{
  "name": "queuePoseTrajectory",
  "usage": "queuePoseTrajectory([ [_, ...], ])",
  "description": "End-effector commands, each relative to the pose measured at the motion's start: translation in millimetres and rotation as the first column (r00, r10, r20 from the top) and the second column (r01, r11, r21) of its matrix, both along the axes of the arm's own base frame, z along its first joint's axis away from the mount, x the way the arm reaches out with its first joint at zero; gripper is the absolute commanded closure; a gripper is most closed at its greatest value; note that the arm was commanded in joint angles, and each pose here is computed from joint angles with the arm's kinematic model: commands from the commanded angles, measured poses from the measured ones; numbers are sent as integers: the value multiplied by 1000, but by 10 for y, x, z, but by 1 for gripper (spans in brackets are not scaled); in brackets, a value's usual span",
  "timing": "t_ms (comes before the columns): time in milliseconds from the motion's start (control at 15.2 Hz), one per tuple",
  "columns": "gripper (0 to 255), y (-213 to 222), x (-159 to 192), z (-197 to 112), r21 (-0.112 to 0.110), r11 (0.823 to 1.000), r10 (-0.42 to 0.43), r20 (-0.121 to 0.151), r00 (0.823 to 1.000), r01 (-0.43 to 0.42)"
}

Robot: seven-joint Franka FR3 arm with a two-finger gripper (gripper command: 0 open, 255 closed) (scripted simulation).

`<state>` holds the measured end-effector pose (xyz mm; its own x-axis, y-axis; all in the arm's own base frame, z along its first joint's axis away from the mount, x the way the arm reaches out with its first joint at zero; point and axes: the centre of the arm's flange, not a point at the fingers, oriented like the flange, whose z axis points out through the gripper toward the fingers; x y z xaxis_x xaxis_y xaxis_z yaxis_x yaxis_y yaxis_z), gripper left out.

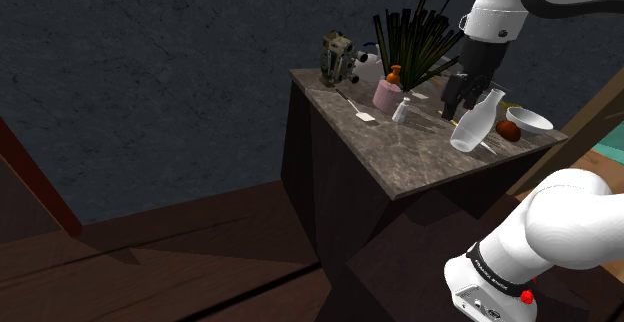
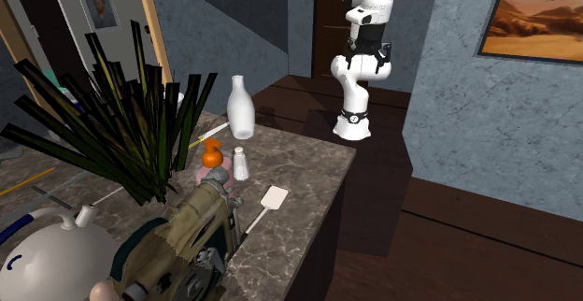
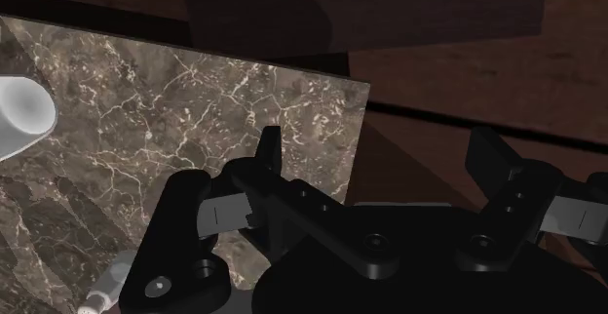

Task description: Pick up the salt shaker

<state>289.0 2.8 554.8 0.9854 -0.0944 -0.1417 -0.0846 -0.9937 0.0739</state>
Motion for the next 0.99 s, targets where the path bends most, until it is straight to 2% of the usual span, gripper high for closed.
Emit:
queuePoseTrajectory([
  [0, 0, 0, 0, 0, 0, 1000, 0, 0, 1000, 0],
  [924, 0, -1539, 1021, -572, 59, 997, 43, -27, 999, -42],
])
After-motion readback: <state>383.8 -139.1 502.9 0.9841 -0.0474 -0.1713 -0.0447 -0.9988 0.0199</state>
